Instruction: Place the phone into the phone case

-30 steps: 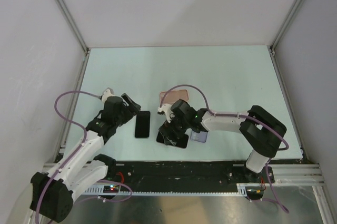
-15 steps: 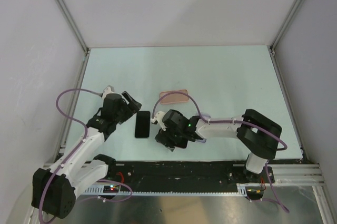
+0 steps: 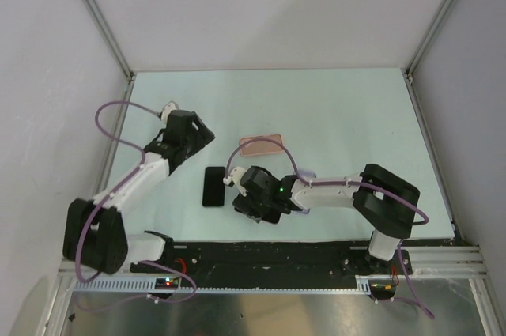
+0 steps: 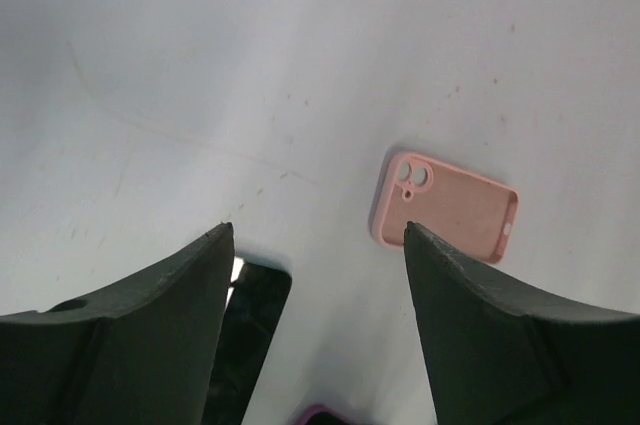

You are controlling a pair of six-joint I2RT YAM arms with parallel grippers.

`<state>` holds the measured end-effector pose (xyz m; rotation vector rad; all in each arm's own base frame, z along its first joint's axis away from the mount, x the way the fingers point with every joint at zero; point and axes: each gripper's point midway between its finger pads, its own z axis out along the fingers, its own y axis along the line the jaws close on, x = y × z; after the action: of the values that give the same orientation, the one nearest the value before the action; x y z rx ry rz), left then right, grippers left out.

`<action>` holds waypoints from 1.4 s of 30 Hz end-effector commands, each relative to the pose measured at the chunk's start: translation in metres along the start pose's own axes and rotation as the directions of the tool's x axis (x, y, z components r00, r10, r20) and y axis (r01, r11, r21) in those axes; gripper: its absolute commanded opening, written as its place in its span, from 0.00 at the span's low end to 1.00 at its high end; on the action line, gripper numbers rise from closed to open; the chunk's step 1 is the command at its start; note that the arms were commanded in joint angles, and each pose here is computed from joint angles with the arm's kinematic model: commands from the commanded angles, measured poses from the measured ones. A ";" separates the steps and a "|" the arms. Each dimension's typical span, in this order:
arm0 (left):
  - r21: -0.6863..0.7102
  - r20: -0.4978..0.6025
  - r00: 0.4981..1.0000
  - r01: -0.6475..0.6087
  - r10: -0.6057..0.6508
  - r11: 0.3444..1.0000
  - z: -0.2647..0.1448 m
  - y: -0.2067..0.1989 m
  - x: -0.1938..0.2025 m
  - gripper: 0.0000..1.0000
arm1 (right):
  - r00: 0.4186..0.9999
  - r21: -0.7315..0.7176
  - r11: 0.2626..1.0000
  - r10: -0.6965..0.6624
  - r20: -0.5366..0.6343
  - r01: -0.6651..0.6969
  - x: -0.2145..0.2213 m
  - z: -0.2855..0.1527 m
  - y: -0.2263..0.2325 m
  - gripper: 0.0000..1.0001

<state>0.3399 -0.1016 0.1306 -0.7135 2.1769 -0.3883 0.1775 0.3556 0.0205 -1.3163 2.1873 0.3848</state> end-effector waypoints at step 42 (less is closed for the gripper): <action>0.093 -0.329 0.796 -0.508 0.508 0.856 0.117 -0.050 0.101 0.34 | 0.844 0.173 0.826 0.523 0.121 -0.537 -0.019 -0.028 -0.107 0.54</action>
<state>0.3985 -0.2074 0.0303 -0.1168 2.5531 -0.2969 0.2538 0.2902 0.0247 -0.6259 2.4943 0.3252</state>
